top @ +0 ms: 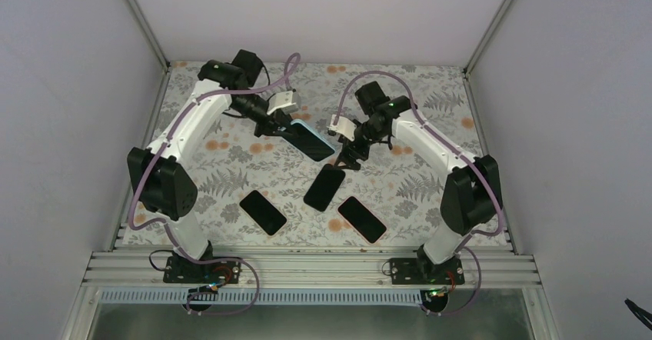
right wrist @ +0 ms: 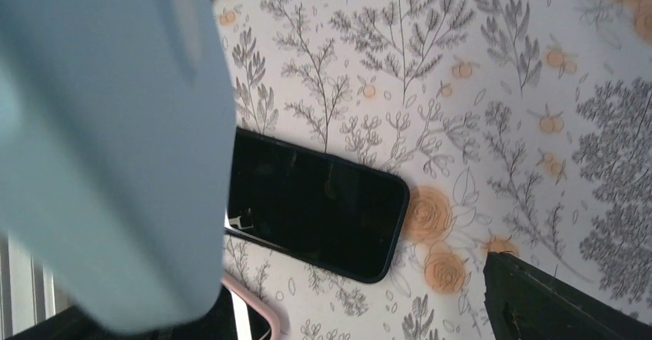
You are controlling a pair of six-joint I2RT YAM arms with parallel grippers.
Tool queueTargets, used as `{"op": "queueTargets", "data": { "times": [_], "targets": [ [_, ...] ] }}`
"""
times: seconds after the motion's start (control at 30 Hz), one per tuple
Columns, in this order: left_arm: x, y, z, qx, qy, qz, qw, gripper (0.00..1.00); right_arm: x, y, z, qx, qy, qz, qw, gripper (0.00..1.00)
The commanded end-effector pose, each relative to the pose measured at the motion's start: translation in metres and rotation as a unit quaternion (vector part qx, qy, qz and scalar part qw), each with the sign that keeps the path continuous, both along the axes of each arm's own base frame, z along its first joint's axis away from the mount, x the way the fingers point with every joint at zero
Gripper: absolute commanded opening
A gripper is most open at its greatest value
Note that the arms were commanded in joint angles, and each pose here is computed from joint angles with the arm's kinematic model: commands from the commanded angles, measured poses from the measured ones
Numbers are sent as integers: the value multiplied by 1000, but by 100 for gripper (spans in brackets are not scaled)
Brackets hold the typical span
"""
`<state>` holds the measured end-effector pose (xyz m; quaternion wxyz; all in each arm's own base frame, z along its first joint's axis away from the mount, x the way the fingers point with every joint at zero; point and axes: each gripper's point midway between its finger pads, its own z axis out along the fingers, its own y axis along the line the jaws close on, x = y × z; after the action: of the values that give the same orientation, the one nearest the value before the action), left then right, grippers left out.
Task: Take the phone out of the phone case
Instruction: Remove the phone case from the phone.
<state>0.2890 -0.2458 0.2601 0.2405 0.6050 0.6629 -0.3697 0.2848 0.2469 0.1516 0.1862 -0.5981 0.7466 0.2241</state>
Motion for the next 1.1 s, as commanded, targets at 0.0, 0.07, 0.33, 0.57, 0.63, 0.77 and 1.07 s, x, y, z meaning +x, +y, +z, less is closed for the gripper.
{"op": "queueTargets", "data": {
  "times": [0.0,0.07,0.33,0.57,0.63,0.77,1.07],
  "targets": [
    [-14,-11,5,-19,-14,-34,999,2,1,12,12,30,9,27,999,96],
    [-14,-11,4,-18,-12,-35,999,2,0,14,13,32,14,33,999,95],
    [-17,-12,8,-15,-25,-39,999,2,9,13,7,29,19,35,999,91],
    [-31,-14,4,-5,-25,-52,998,2,28,2,8,35,22,15,999,92],
    [-42,-18,-3,6,-21,-66,998,2,33,-1,8,32,22,13,999,91],
    [-59,-26,-12,13,-4,-86,996,2,46,-2,14,28,-1,0,1000,91],
    [-81,-33,0,7,-20,-109,994,2,79,-17,13,9,-47,-29,998,91]
  ]
}}
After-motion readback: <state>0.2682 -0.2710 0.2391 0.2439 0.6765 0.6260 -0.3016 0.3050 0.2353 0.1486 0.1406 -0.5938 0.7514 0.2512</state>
